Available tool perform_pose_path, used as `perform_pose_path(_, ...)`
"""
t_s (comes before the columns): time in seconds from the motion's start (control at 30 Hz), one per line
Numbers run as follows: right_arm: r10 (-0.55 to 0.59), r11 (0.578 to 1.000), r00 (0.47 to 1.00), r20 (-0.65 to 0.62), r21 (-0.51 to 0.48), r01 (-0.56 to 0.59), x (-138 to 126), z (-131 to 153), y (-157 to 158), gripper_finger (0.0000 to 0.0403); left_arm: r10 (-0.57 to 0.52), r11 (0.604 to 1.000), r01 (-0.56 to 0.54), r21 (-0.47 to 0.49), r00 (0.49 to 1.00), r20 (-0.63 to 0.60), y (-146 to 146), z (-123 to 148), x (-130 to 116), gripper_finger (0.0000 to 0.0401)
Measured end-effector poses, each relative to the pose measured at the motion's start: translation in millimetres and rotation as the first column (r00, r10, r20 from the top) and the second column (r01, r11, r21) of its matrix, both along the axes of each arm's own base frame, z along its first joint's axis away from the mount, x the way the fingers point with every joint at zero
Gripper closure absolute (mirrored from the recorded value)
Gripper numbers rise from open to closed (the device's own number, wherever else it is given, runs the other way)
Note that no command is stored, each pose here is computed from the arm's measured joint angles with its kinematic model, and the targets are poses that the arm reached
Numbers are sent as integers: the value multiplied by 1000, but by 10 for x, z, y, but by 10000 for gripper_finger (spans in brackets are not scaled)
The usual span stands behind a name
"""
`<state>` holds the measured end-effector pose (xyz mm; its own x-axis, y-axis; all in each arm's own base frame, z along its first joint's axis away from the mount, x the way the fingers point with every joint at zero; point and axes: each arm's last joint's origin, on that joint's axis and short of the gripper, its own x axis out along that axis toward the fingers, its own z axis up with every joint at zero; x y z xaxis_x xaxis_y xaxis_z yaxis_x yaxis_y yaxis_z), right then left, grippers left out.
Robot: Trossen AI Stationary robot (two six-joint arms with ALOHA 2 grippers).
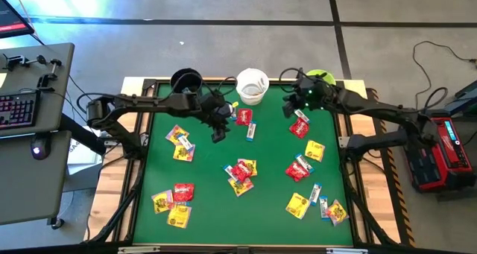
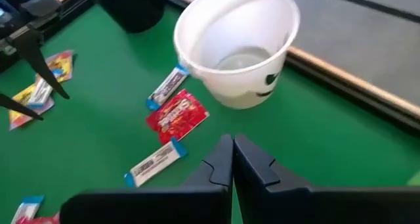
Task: Sort candy by brand, put in halloween buckets
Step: Put the red candy into the green bucket
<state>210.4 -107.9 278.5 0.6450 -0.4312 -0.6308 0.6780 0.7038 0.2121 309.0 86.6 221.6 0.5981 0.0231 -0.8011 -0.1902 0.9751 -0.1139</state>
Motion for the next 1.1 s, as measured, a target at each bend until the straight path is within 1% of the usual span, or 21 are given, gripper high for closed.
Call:
perform_pose_path(0.1, 23, 1000, 1000, 2, 3, -23, 14, 1, 27, 402, -32, 999, 32, 4, 999, -15, -68, -9, 6, 247)
perform_pose_path(0.33, 123, 990, 992, -42, -59, -125, 52, 1, 107, 402, -98, 995, 97, -14, 994, -49, -315, -28, 31, 248)
perform_pose_path(0.57, 185, 975, 981, -50, -116, -189, 90, 23, 150, 402, -166, 985, 162, -59, 983, -78, -706, -44, 51, 273)
perform_pose_path(0.7, 205, 968, 977, -62, -135, -211, 95, 26, 158, 402, -168, 981, 159, -107, 983, -79, -940, -43, 56, 278)
perform_pose_path(0.83, 220, 964, 973, -65, -138, -227, 96, 26, 159, 402, -143, 979, 132, -154, 988, -65, -1123, -31, 66, 272)
perform_pose_path(1.0, 231, 960, 970, -70, -144, -239, 97, 26, 161, 402, -107, 975, 103, -199, 994, -9, -1253, 6, 107, 254)
perform_pose_path(1.1, 246, 953, 966, -84, -160, -257, 97, 26, 161, 402, -59, 974, 60, -220, 998, 10, -1281, 6, 137, 243)
